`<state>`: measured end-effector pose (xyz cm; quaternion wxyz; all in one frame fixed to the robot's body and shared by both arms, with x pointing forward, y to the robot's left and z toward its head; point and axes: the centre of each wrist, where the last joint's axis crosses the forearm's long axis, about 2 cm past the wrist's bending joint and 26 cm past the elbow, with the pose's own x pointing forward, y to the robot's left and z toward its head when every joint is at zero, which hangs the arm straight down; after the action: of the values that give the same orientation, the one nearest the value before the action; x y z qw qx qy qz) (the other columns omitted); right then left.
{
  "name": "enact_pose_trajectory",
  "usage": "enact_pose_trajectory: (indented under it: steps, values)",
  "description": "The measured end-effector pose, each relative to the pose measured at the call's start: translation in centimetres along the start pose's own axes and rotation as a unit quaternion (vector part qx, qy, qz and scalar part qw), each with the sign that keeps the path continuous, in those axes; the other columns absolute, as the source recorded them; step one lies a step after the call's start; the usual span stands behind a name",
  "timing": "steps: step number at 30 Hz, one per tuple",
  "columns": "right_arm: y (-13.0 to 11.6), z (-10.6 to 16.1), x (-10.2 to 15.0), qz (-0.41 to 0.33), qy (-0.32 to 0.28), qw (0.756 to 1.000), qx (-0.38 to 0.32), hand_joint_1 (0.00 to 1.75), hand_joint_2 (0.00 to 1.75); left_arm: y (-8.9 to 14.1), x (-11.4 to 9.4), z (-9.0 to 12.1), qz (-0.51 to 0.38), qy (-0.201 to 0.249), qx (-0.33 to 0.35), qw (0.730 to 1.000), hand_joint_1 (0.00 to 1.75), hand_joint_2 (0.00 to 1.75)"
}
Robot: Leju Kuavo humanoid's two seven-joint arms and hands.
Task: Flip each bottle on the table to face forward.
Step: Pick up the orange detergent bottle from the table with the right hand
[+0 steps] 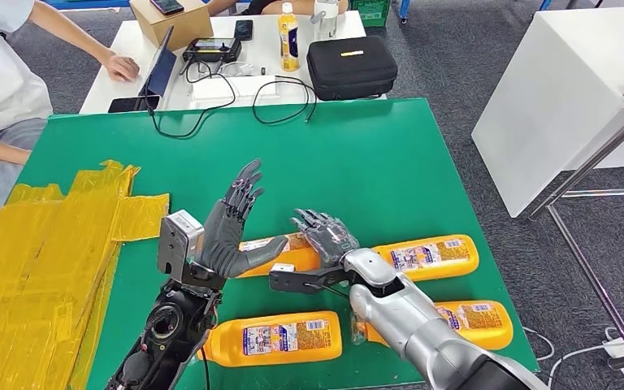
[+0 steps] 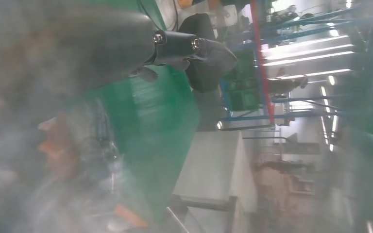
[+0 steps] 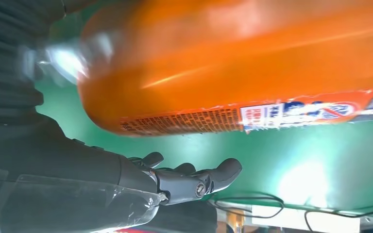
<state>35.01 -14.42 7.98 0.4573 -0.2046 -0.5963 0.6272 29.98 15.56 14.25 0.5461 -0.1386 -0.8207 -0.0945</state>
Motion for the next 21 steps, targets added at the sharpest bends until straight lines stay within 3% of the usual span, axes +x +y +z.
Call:
enact_pose_trajectory:
  steps: [21]
  values:
    - [0.0,-0.5,1.3,0.004,-0.071,0.995,0.069,0.0,1.75,-0.1,-0.7,-0.2,0.002,0.015,-0.003,1.0,0.0,1.75]
